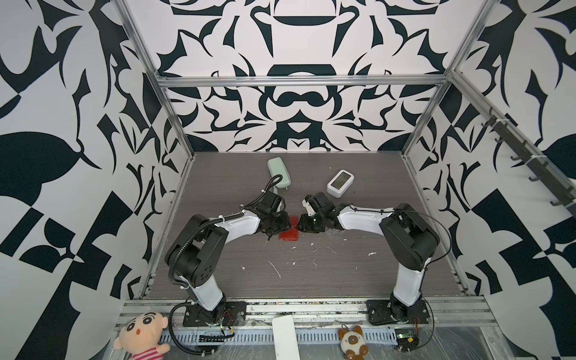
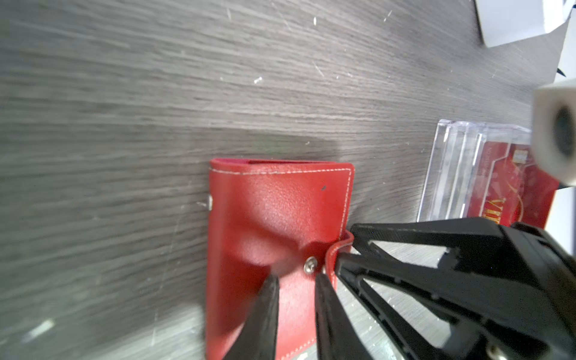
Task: Insert credit cards into a card holder
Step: Close the button on the card holder.
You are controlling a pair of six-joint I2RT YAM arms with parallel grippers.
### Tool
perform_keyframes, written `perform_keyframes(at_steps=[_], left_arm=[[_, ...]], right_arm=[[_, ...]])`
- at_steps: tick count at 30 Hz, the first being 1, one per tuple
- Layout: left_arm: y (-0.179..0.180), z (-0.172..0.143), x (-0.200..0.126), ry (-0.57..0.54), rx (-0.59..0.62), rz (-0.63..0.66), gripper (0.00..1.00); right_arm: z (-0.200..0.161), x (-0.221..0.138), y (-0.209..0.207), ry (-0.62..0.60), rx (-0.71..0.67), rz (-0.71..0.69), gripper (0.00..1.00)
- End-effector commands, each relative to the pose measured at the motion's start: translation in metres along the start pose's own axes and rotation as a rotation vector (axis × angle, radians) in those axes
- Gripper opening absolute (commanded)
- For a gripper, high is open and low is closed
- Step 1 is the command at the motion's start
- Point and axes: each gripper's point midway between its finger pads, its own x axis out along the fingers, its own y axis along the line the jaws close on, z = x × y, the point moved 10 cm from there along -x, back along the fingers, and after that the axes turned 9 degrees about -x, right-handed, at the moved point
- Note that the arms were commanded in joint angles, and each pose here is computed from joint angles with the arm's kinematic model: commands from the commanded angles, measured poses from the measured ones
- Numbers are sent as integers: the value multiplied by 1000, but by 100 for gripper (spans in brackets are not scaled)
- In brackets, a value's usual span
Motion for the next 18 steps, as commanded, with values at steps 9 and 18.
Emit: perform_keyframes(at_steps=[9,18], left_arm=[[0,-2,-7,-28,27,-40,26],[0,-4,6,20,15,-99,27]], right_arm=[[3,4,2,9,4,-5,32],[2,5,1,18,4,-8,32]])
